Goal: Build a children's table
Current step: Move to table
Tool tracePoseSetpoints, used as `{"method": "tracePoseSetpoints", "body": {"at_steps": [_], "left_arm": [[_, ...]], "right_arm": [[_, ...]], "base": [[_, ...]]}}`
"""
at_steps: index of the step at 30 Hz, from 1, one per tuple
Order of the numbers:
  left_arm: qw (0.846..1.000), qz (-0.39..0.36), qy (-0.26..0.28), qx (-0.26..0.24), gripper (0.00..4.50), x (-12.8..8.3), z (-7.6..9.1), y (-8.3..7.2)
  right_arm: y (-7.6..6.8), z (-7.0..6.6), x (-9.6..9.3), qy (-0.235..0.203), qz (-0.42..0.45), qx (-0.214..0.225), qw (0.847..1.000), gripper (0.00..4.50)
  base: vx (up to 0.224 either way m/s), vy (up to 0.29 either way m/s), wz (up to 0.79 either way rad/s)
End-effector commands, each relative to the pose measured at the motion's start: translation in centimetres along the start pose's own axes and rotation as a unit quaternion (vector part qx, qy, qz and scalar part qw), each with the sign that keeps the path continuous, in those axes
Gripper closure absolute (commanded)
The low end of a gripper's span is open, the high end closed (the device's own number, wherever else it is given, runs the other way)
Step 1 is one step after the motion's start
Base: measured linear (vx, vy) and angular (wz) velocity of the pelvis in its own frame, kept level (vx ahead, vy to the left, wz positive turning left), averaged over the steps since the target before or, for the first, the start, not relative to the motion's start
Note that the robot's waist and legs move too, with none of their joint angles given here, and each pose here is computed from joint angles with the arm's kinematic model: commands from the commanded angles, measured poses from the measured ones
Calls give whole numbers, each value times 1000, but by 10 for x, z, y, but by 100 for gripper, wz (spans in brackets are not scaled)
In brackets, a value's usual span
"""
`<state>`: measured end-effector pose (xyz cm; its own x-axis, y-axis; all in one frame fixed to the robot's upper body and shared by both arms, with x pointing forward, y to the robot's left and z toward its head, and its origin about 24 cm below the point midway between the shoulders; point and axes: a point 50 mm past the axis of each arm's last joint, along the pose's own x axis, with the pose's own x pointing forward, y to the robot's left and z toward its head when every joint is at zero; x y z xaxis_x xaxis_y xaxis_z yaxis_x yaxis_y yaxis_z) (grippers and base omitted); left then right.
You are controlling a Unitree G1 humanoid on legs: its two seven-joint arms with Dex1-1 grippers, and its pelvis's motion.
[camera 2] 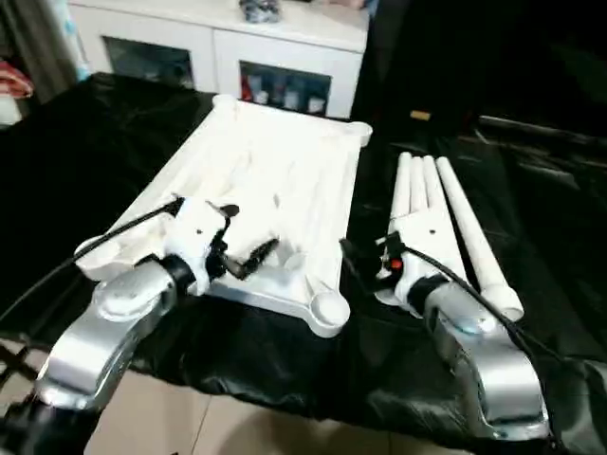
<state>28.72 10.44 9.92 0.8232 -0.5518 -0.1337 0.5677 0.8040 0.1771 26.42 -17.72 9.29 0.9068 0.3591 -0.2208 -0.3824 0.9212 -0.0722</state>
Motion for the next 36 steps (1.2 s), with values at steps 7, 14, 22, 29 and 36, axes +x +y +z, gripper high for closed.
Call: {"method": "tracePoseSetpoints", "body": {"at_steps": [7,14,22,29,36], "left_arm": [[998,53,-23,-25,0,1,6,9],[997,59,-1,-49,0,5,2,13],[996,85,4,-24,0,9,1,26],[998,62,16,10,0,7,2,40],[995,100,16,1,0,2,3,49]], "right_arm": [[18,-5,0,-2,-30,64,998,3],[22,-8,-3,7,-56,86,995,3],[19,-4,-3,8,-58,69,996,3],[16,1,0,6,-3,30,1000,3],[6,2,5,5,-21,17,1000,3]], "base": [[0,0,0],[12,-119,-42],[-65,-70,-38],[-91,-22,-4],[-25,70,6]]}}
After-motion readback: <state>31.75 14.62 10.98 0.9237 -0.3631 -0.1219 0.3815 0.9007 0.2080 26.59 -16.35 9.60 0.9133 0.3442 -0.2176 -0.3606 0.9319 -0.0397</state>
